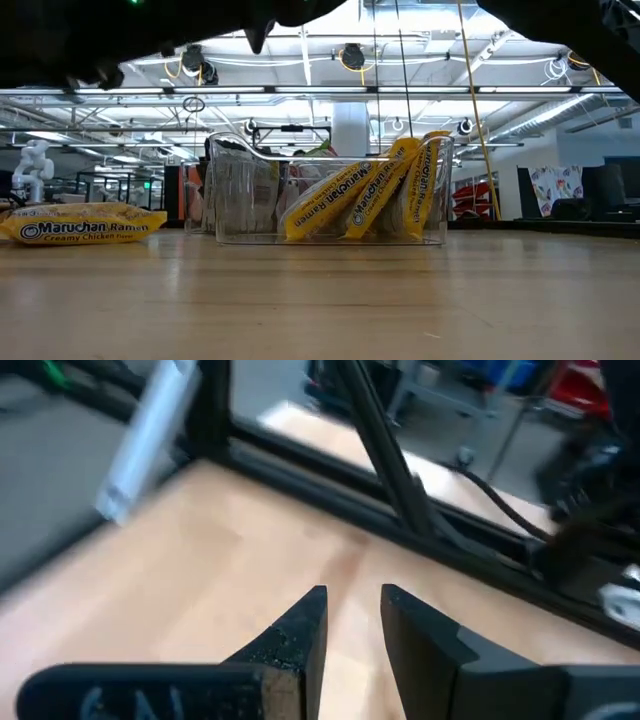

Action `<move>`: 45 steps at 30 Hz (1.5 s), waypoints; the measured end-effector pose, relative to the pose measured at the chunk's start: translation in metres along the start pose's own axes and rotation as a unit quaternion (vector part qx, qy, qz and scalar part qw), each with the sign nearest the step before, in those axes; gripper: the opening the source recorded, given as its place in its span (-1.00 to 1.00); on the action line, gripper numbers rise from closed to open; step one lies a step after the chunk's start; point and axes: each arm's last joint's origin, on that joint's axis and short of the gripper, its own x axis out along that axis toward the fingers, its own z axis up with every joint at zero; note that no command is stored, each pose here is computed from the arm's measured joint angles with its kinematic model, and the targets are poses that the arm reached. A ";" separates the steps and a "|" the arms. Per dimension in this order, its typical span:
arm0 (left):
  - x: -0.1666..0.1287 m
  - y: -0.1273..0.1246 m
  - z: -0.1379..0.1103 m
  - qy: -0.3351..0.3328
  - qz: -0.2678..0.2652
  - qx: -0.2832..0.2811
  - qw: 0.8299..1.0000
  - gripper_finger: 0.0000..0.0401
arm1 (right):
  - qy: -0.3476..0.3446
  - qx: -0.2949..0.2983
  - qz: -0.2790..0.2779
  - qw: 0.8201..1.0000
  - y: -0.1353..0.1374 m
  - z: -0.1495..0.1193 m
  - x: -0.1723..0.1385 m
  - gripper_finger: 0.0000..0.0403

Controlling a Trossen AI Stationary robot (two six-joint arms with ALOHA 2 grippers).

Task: Sort Maruchan noodles
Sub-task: Put the green noodle pack into the top right transparent bin

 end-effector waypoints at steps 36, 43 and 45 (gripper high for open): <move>0.000 0.000 0.000 0.002 -0.002 -0.002 1.000 -0.87 | 0.132 -0.174 -0.140 0.966 -0.038 -0.084 0.003 -0.54; 0.000 0.000 0.000 0.002 -0.002 -0.002 1.000 -0.87 | 0.137 -0.159 -0.161 0.964 -0.065 -0.090 -0.002 -0.54; 0.000 0.000 0.000 0.002 -0.002 -0.002 1.000 -0.87 | 0.138 -0.153 -0.166 0.964 -0.070 -0.091 -0.003 -0.54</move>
